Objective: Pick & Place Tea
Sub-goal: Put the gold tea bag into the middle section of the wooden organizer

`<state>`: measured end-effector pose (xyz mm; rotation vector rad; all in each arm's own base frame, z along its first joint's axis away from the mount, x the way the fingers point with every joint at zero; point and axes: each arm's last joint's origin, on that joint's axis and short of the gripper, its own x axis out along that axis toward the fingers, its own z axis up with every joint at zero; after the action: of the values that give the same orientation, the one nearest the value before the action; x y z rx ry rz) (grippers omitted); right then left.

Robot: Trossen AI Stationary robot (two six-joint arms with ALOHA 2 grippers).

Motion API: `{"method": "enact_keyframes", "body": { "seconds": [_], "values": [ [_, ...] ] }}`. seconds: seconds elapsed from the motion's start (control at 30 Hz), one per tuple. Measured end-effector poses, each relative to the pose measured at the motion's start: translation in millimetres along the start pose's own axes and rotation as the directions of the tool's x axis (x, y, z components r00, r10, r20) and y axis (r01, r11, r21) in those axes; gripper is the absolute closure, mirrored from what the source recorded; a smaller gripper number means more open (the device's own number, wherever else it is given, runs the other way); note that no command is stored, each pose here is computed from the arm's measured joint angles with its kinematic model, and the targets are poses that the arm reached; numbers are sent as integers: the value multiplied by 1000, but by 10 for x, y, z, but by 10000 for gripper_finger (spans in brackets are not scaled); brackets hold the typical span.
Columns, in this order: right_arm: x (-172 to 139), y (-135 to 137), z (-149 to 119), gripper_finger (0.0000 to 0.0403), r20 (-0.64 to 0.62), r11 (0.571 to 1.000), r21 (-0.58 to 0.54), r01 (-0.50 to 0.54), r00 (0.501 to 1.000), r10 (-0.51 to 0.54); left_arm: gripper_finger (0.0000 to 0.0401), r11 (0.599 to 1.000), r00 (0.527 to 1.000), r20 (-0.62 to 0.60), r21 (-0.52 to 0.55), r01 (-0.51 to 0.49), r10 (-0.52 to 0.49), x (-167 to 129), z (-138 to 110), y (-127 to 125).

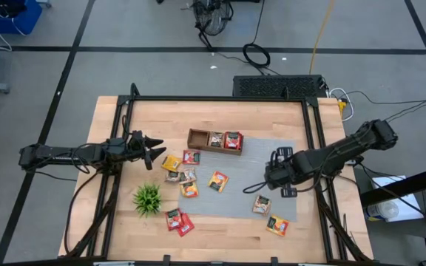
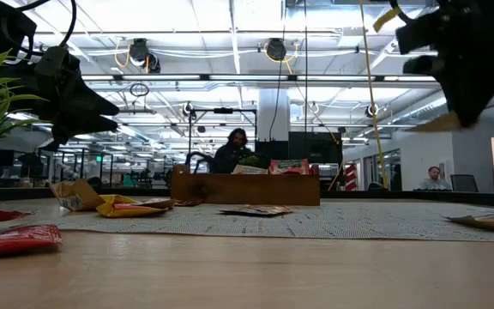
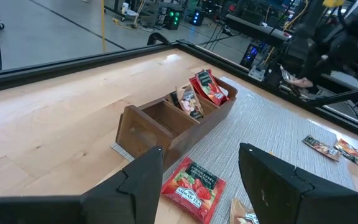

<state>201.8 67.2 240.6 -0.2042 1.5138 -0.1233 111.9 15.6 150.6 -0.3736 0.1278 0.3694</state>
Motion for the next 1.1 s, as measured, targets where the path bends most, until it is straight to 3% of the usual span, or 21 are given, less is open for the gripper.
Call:
{"method": "enact_keyframes", "body": {
  "seconds": [0.17,0.53,1.1],
  "values": [
    [-215,-93,58,397,-45,999,-9,31,998,-31,189,1000,1000,0,0,0,0,0,0,0],
    [-611,-217,160,397,25,998,18,56,998,-56,189,1000,1000,0,0,0,0,0,-1,0],
    [-483,-622,1135,397,82,997,12,71,994,-72,189,1000,1000,0,0,0,0,0,0,0]
  ]
}}
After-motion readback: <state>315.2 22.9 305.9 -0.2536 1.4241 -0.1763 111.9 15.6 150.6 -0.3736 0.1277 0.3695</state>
